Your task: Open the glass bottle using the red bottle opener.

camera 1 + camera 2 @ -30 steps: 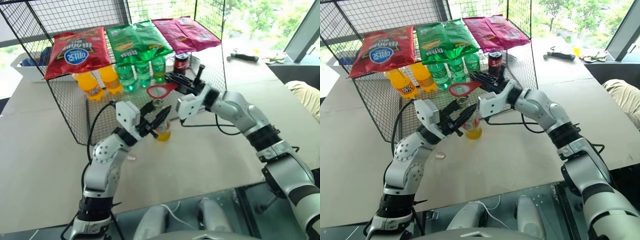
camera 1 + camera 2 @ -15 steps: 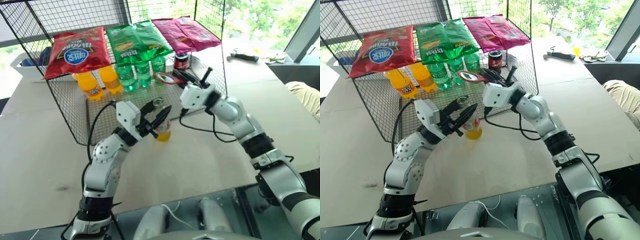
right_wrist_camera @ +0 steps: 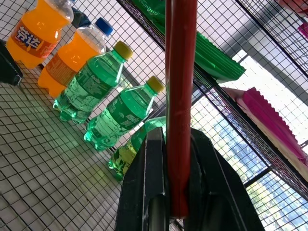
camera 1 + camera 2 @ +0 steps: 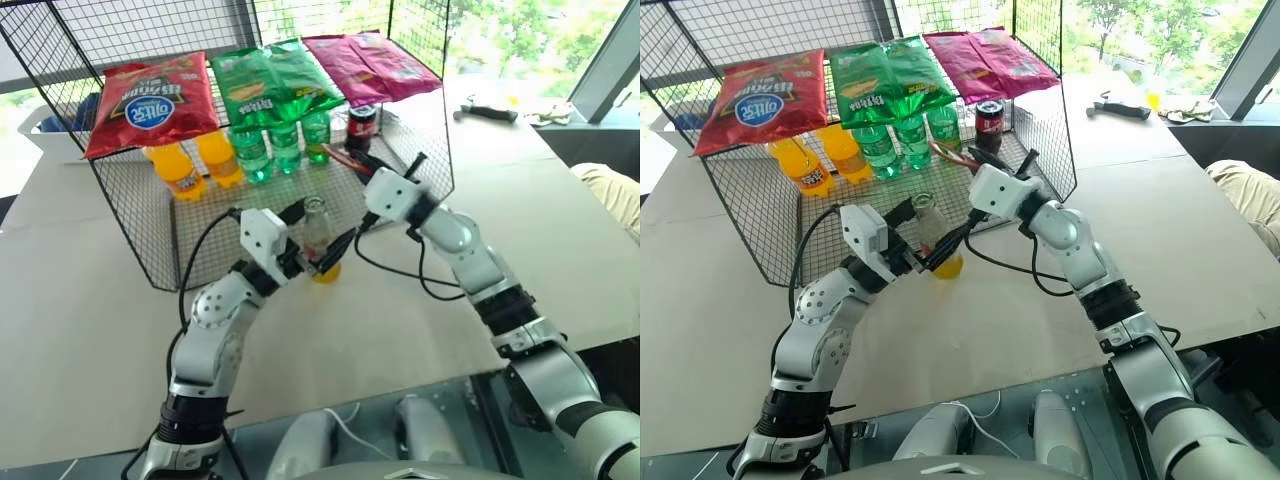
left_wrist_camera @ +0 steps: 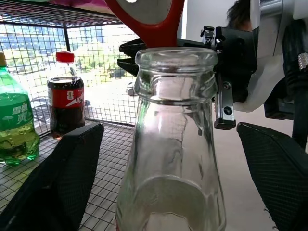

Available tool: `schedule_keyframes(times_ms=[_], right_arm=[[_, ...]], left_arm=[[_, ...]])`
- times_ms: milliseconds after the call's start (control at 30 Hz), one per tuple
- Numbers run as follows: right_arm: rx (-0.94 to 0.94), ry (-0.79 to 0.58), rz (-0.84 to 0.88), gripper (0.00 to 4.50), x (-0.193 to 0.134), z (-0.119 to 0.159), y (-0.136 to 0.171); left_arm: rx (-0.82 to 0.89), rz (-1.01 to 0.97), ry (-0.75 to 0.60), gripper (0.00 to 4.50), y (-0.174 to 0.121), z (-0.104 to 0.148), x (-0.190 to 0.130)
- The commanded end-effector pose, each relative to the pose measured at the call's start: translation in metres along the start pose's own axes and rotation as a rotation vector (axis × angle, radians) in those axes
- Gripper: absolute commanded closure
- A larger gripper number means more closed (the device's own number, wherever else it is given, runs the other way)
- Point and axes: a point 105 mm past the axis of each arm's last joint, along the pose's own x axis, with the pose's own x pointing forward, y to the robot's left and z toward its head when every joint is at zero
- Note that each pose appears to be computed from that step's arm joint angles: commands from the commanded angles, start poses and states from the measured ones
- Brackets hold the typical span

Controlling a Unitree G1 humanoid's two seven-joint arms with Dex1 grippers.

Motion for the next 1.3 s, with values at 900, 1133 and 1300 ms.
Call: schedule_keyframes(times_ms=[900, 1133, 1300], right_arm=[[1.049, 0.393, 0.105, 4.50, -0.092, -0.021, 0.066], [0.968, 0.518, 0.207, 2.58, -0.130, -0.027, 0.069], [0.801, 0.563, 0.152, 0.26, -0.146, -0.048, 0.058]], left_arm=[[-0.011, 0.046, 0.172, 0.06, -0.011, -0.023, -0.072], [-0.067, 0.166, 0.308, 0.00, -0.008, -0.054, -0.112], [-0.058, 0.213, 0.367, 0.00, -0.008, -0.057, -0.123]])
